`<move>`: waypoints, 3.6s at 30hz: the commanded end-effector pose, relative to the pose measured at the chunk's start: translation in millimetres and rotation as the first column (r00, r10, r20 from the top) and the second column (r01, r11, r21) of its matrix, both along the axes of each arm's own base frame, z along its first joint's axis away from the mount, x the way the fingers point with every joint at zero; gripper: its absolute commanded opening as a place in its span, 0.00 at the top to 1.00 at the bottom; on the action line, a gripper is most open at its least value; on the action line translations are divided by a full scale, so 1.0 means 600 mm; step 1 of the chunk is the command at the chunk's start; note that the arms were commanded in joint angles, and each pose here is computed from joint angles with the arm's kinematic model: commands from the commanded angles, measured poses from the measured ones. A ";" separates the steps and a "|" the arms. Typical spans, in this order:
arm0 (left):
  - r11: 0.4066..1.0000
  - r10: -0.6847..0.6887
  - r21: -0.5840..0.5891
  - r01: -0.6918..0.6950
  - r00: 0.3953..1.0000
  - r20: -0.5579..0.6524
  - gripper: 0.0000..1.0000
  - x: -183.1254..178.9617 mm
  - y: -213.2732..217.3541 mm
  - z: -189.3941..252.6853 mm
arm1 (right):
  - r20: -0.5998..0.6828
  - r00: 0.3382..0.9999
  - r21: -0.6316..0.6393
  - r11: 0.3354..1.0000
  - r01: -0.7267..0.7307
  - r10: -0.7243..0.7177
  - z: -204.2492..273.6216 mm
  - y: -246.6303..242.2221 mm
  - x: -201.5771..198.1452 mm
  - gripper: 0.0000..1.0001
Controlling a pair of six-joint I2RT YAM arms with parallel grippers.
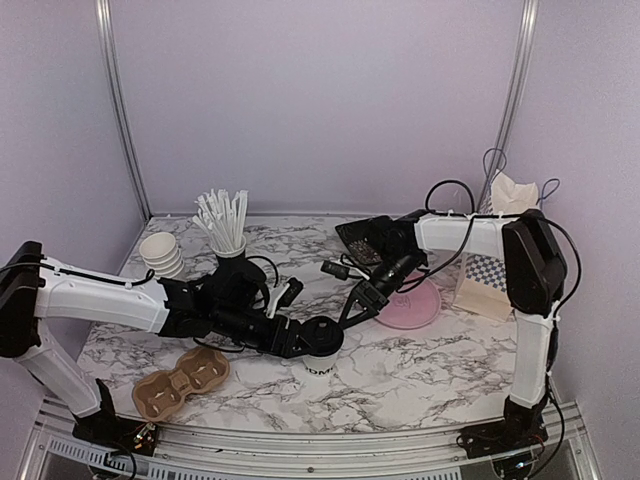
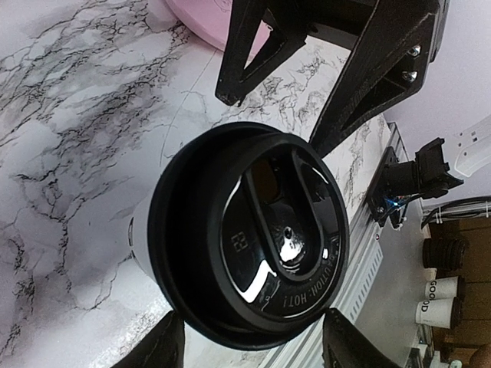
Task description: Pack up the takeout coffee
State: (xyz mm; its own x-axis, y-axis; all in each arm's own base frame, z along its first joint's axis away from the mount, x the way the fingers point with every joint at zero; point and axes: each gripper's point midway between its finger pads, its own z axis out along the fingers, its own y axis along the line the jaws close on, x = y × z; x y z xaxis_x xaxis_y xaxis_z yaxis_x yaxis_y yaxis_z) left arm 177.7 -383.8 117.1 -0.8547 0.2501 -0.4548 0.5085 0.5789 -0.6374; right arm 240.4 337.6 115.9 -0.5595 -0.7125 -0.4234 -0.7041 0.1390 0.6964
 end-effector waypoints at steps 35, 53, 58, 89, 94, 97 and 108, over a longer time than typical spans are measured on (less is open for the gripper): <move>0.989 -0.088 0.139 0.042 0.936 0.341 0.24 0.064 -0.003 0.127 | 0.333 0.943 0.083 0.997 -0.009 -0.019 0.122 -0.035 0.054 0.24; 0.847 0.336 0.188 -0.496 0.776 0.533 0.01 0.233 0.176 0.188 | 0.699 0.675 -0.129 0.970 -0.208 0.238 0.105 0.051 0.020 0.07; 0.833 0.359 0.191 -0.519 0.770 0.528 0.01 0.232 0.194 0.179 | 0.684 0.668 -0.157 0.953 -0.258 0.293 0.086 0.080 0.005 0.05; 0.776 0.439 0.127 -0.618 0.674 0.595 0.01 0.230 0.277 0.227 | 0.666 0.708 -0.203 0.970 -0.132 0.235 0.049 0.093 0.059 0.32; 0.729 0.451 0.149 -0.668 0.632 0.631 0.01 0.236 0.319 0.246 | 0.687 0.720 -0.133 0.991 -0.003 0.094 0.085 0.081 0.152 0.32; 0.686 0.445 0.204 -0.698 0.625 0.641 0.01 0.245 0.355 0.241 | 0.696 0.718 -0.108 0.991 0.076 0.021 0.098 0.075 0.208 0.32; 0.592 0.463 0.348 -0.727 0.660 0.592 0.19 0.272 0.459 0.198 | 0.719 0.690 -0.103 0.969 0.225 -0.084 0.080 0.076 0.324 0.30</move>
State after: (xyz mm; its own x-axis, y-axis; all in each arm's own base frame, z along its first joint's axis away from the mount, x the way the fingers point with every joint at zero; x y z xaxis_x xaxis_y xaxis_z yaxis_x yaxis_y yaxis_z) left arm 343.0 -118.4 244.4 -0.6062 0.0256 -0.7949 0.0197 0.9997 0.0171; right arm 424.2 378.5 163.1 -0.2281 -0.7505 -0.6203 -0.9489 0.3141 -0.0310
